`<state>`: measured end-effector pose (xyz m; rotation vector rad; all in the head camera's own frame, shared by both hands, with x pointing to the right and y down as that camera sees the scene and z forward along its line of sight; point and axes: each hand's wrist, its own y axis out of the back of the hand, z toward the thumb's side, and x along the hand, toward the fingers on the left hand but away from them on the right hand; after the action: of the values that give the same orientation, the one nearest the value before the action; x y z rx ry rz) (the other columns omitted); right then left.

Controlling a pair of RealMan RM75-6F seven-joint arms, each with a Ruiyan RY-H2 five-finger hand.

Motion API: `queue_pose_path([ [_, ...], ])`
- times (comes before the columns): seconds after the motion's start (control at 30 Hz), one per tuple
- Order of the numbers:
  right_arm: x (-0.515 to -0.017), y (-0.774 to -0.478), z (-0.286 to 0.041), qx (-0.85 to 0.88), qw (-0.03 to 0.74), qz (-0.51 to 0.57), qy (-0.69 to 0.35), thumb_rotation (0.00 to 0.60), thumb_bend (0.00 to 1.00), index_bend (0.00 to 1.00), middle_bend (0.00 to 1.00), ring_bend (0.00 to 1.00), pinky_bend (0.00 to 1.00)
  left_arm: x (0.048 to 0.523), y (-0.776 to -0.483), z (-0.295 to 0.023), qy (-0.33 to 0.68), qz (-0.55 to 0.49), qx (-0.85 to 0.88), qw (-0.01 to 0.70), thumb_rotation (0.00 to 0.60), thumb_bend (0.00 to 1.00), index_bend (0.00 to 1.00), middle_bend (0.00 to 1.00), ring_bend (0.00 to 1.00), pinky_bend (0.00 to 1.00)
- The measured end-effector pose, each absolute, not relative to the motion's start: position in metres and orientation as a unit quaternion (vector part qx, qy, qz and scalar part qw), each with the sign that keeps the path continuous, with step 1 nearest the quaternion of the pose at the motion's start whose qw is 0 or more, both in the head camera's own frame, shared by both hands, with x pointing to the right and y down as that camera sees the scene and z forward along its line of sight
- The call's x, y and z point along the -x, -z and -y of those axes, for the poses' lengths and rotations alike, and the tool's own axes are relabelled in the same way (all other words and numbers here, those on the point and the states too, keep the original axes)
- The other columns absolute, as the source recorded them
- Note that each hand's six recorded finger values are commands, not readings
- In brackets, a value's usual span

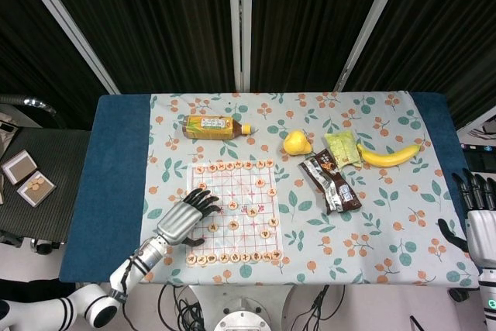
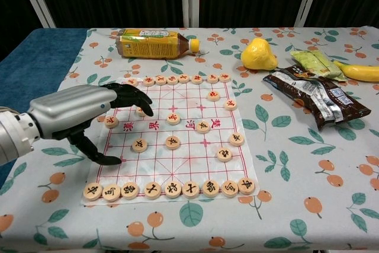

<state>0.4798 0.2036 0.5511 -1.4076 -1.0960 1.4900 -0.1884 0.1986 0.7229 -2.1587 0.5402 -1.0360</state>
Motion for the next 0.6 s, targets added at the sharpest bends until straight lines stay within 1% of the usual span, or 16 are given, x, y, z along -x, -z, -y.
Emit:
queue_pose_path([
  [0.17, -0.483, -0.554, -0.205, 0.555, 0.394, 0.433, -0.591, 0.600, 0.21, 0.00, 0.00, 0.00, 0.00, 0.184, -0.729, -0.199, 0.396, -0.207, 0.834, 0.324, 0.600, 0.18, 0.28, 0.11, 0.00, 0.06],
  [0.4, -0.485, -0.554, -0.205, 0.553, 0.393, 0.433, -0.594, 0.600, 0.21, 0.00, 0.00, 0.00, 0.00, 0.178, -0.733, -0.194, 0.390, -0.207, 0.836, 0.327, 0.600, 0.20, 0.40, 0.11, 0.00, 0.06],
  [0.6, -0.486, -0.556, -0.205, 0.552, 0.390, 0.432, -0.597, 0.600, 0.21, 0.00, 0.00, 0.00, 0.00, 0.177, -0.735, -0.196, 0.392, -0.202, 0.835, 0.330, 0.600, 0.21, 0.44, 0.11, 0.00, 0.06],
])
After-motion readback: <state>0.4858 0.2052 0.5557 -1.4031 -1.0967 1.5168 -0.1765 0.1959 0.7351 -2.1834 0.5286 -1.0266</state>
